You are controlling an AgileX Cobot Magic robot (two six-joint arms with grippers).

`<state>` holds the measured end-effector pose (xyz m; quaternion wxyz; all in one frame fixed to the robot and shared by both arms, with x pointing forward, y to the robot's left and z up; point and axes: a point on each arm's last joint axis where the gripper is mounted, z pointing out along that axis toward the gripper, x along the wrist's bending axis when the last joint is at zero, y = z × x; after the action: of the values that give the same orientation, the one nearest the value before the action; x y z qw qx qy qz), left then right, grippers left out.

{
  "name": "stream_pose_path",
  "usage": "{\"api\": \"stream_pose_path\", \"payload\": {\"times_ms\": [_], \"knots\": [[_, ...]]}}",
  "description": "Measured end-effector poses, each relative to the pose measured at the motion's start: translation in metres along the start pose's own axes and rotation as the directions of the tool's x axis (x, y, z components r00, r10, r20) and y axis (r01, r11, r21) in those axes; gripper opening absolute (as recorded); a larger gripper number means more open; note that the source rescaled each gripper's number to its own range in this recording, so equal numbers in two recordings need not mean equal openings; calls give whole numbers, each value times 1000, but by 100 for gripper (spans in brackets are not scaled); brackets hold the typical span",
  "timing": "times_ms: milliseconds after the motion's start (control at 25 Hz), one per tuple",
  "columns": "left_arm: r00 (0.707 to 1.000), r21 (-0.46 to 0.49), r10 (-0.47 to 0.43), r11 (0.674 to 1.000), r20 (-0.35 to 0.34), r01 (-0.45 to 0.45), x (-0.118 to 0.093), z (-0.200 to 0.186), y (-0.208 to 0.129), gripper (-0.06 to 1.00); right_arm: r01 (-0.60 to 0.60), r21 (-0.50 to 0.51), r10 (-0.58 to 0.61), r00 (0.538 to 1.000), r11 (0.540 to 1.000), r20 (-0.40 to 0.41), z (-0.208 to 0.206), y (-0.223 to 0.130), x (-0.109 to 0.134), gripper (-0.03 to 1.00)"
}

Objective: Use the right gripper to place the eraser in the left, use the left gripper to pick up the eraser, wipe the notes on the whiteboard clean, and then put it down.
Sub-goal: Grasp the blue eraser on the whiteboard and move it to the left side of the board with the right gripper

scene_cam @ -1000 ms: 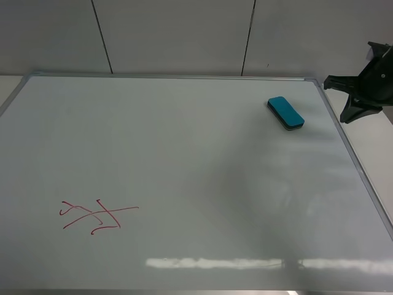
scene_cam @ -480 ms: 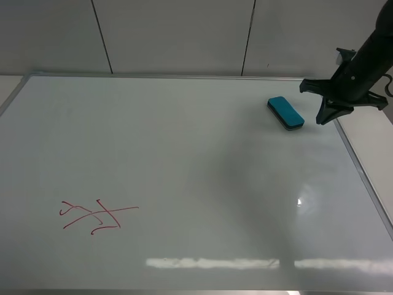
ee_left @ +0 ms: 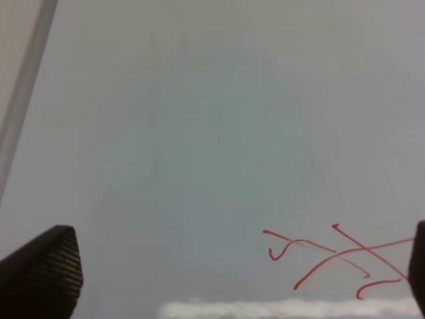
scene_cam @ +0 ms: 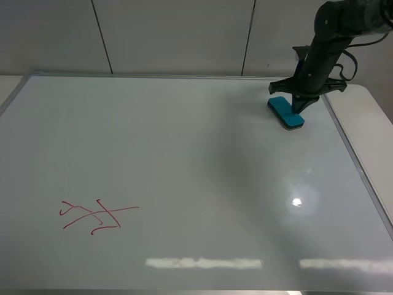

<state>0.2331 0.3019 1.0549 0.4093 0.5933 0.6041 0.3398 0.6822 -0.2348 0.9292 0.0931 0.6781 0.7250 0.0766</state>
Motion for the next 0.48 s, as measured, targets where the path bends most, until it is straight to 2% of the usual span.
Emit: {"api": "stream_pose_path", "payload": {"times_ms": [480], "knots": [[1000,0,0,1000,0,0,0,0,0,100,75,-8,-75,997,997,1,18,5,26,0]]}}
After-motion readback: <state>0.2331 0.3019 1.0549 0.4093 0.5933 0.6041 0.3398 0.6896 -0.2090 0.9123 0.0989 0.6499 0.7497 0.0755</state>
